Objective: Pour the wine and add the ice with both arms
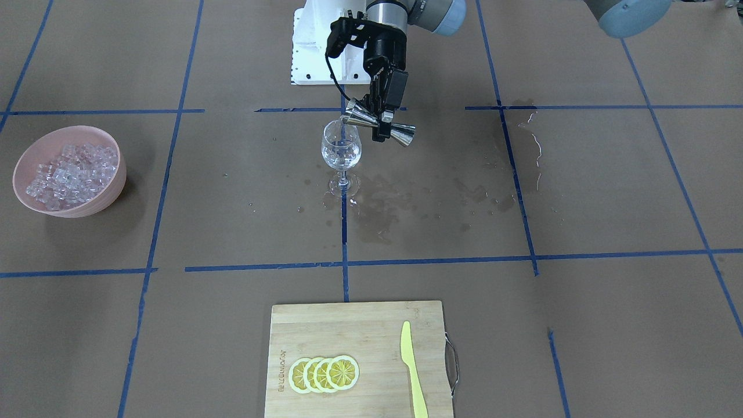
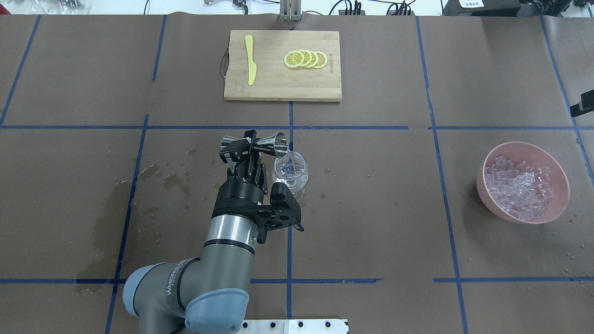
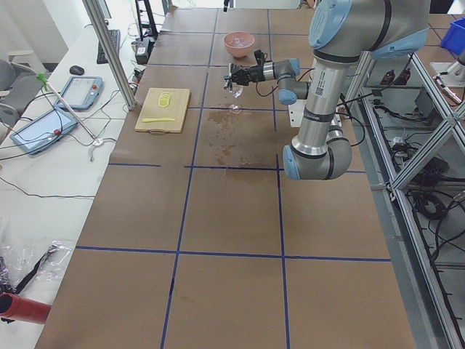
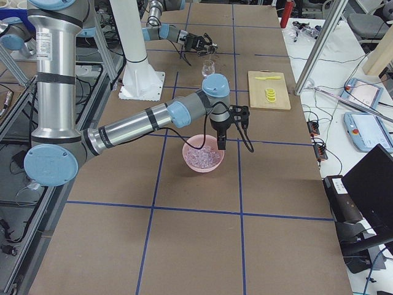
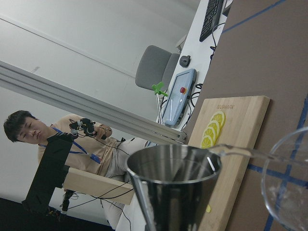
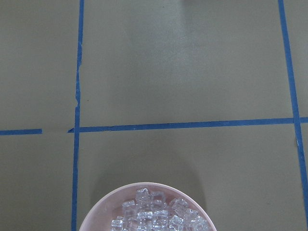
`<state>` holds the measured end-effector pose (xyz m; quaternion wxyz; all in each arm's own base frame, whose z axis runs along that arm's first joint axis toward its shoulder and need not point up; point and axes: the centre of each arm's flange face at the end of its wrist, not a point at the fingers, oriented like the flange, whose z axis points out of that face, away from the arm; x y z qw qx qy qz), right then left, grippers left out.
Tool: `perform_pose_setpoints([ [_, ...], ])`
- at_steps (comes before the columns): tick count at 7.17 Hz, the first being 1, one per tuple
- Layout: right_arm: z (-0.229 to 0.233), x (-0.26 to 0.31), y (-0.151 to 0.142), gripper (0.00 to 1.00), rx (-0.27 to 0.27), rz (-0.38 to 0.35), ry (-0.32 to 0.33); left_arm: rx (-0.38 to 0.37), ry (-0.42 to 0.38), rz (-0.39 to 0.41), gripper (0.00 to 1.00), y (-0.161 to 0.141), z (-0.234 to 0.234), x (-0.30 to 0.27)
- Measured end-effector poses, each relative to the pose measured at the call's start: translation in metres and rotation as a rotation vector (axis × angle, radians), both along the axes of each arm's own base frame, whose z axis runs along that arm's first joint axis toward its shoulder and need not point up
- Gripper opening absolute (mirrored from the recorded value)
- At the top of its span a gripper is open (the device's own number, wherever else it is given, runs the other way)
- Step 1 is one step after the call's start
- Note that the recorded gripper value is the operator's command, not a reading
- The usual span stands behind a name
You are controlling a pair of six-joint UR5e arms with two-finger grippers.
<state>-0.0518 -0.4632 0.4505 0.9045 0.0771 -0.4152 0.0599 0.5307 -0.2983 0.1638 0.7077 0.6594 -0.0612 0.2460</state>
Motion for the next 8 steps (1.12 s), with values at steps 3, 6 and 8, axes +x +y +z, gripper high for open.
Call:
perform_pose_setpoints([
  [3,-0.003,-0.002,0.001,1.00,-0.002,0.005,-0.006,0.041,-0.134,0.016,0.00,0.001,-0.007,-0.007],
  [6,-0.006,-0.004,0.002,1.00,-0.009,0.011,-0.010,0.078,-0.262,0.026,0.00,0.002,-0.011,-0.010],
  [8,-0.007,-0.004,0.003,1.00,-0.013,0.014,-0.012,0.094,-0.317,0.034,0.00,0.003,-0.012,-0.010],
])
